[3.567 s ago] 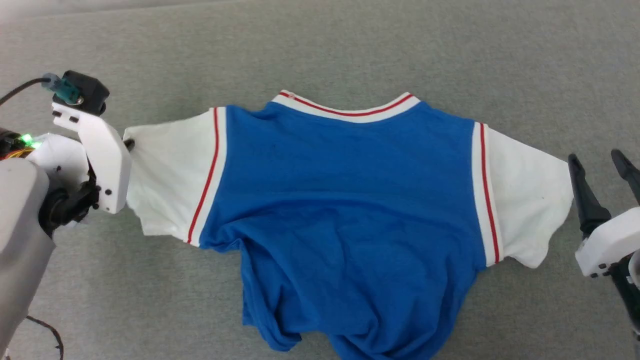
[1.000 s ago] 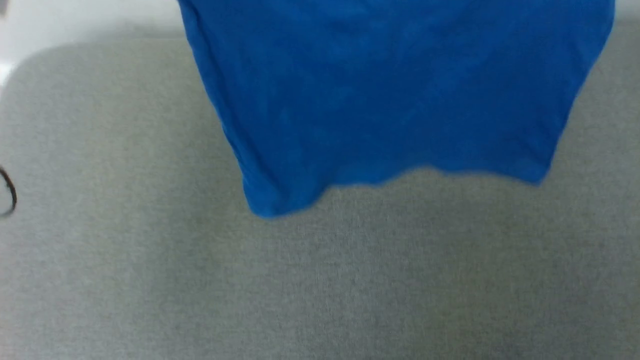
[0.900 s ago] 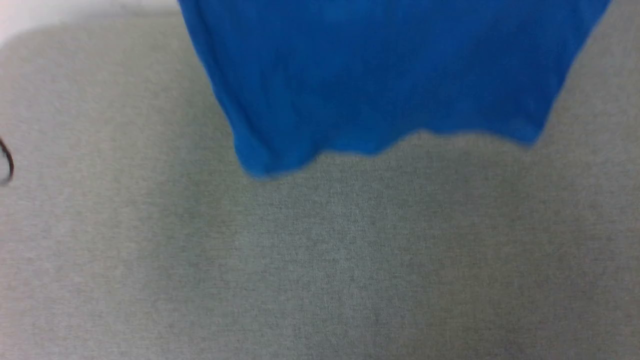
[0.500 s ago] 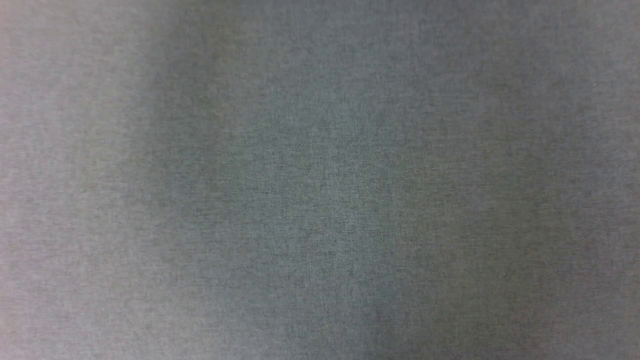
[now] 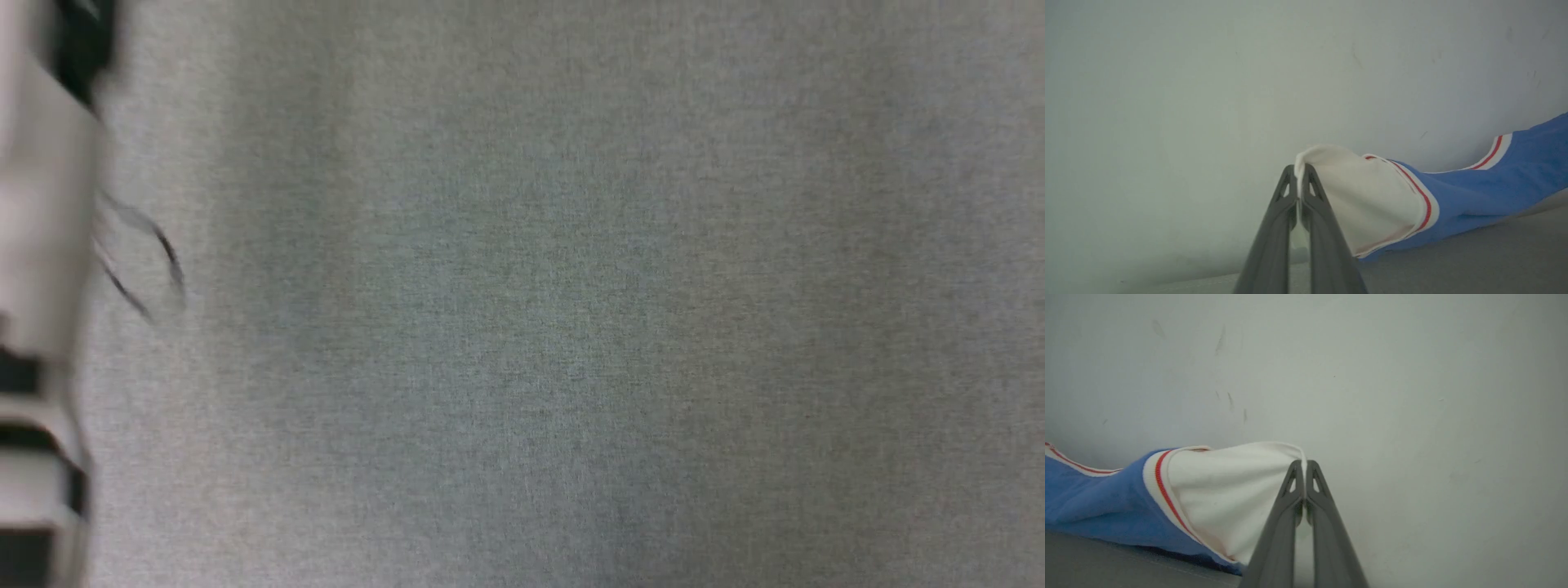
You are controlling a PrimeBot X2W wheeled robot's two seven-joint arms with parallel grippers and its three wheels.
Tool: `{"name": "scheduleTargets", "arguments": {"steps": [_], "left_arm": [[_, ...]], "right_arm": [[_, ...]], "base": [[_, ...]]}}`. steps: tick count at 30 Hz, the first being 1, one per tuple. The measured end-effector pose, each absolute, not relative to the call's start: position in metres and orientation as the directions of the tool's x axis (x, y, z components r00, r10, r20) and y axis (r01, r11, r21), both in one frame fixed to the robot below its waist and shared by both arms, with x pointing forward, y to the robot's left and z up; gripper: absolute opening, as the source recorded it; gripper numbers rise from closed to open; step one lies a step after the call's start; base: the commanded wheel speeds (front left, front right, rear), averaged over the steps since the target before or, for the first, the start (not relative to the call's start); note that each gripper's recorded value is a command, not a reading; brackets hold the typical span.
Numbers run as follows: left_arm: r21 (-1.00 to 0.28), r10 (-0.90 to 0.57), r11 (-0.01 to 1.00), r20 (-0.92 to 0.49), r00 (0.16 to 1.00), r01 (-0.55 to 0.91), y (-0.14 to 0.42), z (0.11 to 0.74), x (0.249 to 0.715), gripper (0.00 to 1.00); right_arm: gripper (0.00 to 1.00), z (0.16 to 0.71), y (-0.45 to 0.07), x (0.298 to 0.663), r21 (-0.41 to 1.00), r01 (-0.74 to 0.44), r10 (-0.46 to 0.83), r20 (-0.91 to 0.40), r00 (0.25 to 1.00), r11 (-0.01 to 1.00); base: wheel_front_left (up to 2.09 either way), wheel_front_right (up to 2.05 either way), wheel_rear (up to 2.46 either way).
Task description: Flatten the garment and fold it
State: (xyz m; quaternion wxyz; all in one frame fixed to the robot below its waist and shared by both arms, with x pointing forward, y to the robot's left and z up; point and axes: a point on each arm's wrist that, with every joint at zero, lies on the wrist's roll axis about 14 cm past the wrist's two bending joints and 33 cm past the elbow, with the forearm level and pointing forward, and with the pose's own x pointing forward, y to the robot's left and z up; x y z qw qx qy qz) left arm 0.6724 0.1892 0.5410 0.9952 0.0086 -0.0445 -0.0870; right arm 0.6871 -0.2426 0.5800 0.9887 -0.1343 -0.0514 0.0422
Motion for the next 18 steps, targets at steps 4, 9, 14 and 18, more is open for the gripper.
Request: {"name": "scheduleTargets", "arguments": {"steps": [4, 9, 14, 18], "left_arm": [[0.009, -0.230, 0.973, -0.075, 0.970, 0.231, 0.181, 0.482, 0.623, 0.00], [-0.040, -0.269, 0.963, -0.263, 0.927, 0.268, 0.180, 0.433, 0.546, 0.00], [-0.101, -0.283, 0.959, -0.380, 0.881, 0.264, 0.190, 0.419, 0.476, 0.00], [-0.103, -0.243, 0.970, -0.430, 0.870, 0.220, 0.208, 0.423, 0.426, 0.00]], "right_arm": [[0.00, 0.531, -0.236, 0.647, -0.215, -0.124, 0.124, -0.013, 0.992, 0.969], [0.00, 0.488, -0.232, 0.581, -0.146, -0.189, 0.169, -0.136, 0.976, 0.971], [0.00, 0.460, -0.252, 0.509, -0.078, -0.198, 0.169, -0.284, 0.944, 0.977], [0.00, 0.442, -0.277, 0.453, -0.086, -0.189, 0.140, -0.396, 0.907, 0.978]], "base": [[0.00, 0.00, 0.00], [0.00, 0.00, 0.00], [0.00, 0.00, 0.00], [0.00, 0.00, 0.00]]}}
